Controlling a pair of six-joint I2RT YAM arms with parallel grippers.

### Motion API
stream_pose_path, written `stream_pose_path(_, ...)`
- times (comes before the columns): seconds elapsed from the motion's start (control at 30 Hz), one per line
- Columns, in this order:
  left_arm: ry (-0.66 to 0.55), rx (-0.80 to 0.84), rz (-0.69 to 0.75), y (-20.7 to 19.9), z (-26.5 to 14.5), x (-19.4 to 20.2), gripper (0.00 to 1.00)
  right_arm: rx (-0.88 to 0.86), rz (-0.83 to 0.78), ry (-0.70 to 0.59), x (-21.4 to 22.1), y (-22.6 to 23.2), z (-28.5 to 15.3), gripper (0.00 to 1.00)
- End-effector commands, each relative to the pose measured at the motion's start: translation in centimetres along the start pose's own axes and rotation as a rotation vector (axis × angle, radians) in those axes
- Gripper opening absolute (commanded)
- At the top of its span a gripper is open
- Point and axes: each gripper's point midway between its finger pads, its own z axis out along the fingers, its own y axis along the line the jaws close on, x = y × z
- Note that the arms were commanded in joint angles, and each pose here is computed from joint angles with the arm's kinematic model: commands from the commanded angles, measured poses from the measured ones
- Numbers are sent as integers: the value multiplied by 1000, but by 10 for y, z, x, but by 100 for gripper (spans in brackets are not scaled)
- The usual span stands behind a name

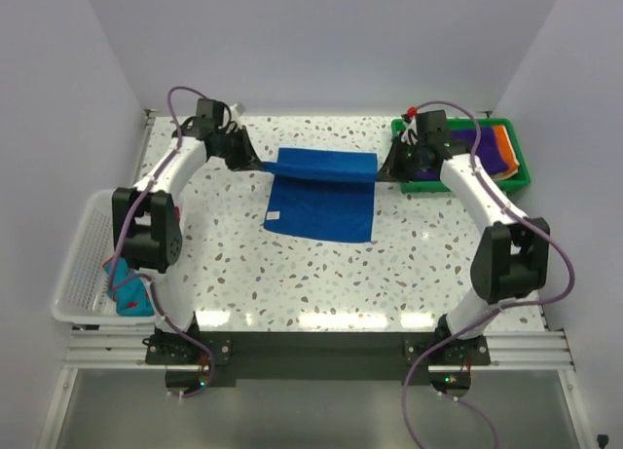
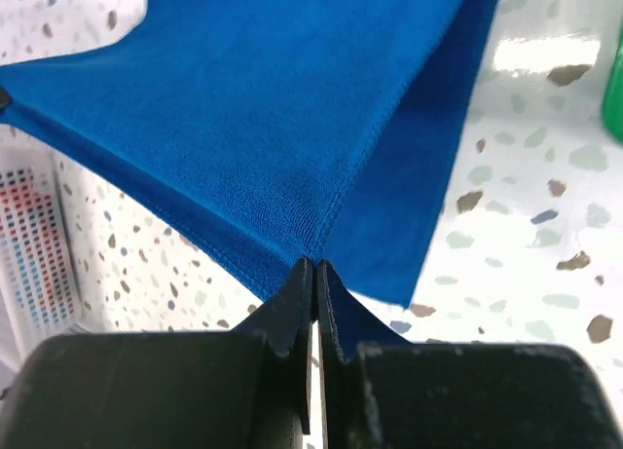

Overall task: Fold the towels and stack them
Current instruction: Fold the towel

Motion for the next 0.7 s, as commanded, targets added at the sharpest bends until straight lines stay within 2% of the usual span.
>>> stream_pose_path(0.0, -38, -93, 47, 13, -33, 20, 6, 6, -11, 37, 39, 2, -16, 0)
stream_pose_path(0.1, -37, -115, 81, 22, -26, 42, 6, 29, -15, 97, 77, -9, -2, 0)
stream_pose_path(0.13, 16, -137, 83, 32, -17, 67, 6, 20, -18, 103, 84, -10, 4, 0)
stream_pose_path(0.2, 36, -177, 112, 43, -5, 81, 6, 45, 12, 161, 115, -26, 18, 0)
stream_pose_path(0.23, 70, -196, 131, 50, 4, 98, 6, 41, 6, 140, 116, -29, 24, 0)
stream_pose_path(0.3, 89, -217, 129, 61, 16, 112, 6, 74, 16, 179, 138, -46, 35, 0)
stream_pose_path(0.47, 94, -212, 119, 67, 24, 127, 6, 131, -26, 188, 149, -67, 44, 0)
stream_pose_path(0.67, 101, -226, 107, 68, 21, 135, 8, 136, -36, 164, 143, -67, 44, 0)
